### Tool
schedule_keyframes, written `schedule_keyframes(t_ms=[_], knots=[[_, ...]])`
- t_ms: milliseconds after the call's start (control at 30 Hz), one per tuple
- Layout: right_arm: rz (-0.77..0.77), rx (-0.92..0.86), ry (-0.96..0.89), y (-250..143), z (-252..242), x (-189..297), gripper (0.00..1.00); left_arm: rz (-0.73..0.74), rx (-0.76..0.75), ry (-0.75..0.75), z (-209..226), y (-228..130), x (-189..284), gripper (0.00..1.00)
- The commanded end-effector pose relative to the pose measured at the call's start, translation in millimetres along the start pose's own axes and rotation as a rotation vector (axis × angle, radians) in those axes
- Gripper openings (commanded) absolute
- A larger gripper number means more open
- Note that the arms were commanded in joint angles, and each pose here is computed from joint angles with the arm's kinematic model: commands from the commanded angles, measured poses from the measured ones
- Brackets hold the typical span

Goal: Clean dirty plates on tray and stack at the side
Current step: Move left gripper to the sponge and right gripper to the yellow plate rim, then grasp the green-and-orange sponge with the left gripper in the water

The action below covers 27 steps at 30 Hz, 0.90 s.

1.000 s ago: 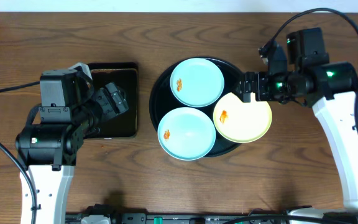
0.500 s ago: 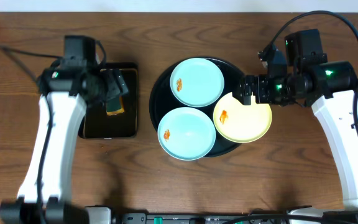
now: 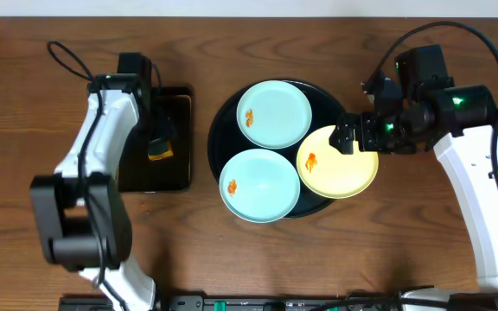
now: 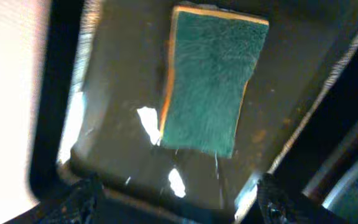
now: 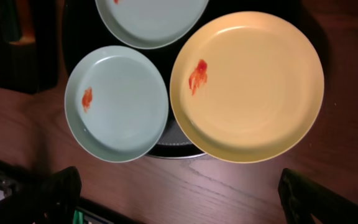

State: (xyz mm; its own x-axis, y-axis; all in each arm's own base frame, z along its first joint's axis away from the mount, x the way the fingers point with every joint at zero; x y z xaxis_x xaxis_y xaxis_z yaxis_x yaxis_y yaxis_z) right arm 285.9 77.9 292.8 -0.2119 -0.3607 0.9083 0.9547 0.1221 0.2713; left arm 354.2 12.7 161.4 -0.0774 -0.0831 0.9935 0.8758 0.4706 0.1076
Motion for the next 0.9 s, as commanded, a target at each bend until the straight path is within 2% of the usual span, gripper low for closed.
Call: schedule_keyframes(t_ms=[0, 100, 233, 567, 700, 833, 867], knots=[[-0.012, 0.015, -0.005, 0.9, 4.1, 4.5, 0.99, 0.083, -0.063, -0.092, 2.9, 5.1, -23.9, 0.77], [-0.012, 0.015, -0.005, 0.9, 4.1, 4.5, 0.99, 0.068, -0.054, -0.094, 5.6, 10.8, -28.1, 0.77], [-0.020, 0.017, -0.004, 2.1, 4.1, 4.4, 0.99, 0.030, -0.128, -0.112, 0.7, 15.4, -28.8, 0.77], [-0.021, 0.018, -0.004, 2.4, 4.2, 4.5, 0.99, 0.082, -0.169, -0.095, -3.3, 15.1, -55.7, 0.64], [-0.021, 0.018, -0.004, 2.4, 4.1, 4.4, 0.99, 0.129, -0.169, -0.079, -3.7, 12.5, -73.3, 0.51], [-0.022, 0.017, -0.004, 2.5, 4.2, 4.5, 0.99, 0.159, -0.170, -0.068, -3.4, 10.1, -82.5, 0.23], [-0.023, 0.018, -0.004, 2.7, 4.2, 4.4, 0.99, 0.160, -0.170, -0.068, -3.2, 9.9, -81.6, 0.19]])
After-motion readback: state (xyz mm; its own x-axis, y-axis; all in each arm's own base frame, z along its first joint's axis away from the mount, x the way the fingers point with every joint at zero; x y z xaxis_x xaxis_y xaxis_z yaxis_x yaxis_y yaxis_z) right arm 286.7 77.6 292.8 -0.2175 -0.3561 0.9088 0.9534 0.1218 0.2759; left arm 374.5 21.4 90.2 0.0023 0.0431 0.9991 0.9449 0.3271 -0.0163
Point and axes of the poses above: each gripper's point midway between its finger pads, its own x axis back along the fingers, its own z axis along the line the jaws close on, y = z × x, the point moved 9 cm from there along x, back along the fingers, and after that the axes turned 6 degrees about x, right-handed, at the moved point
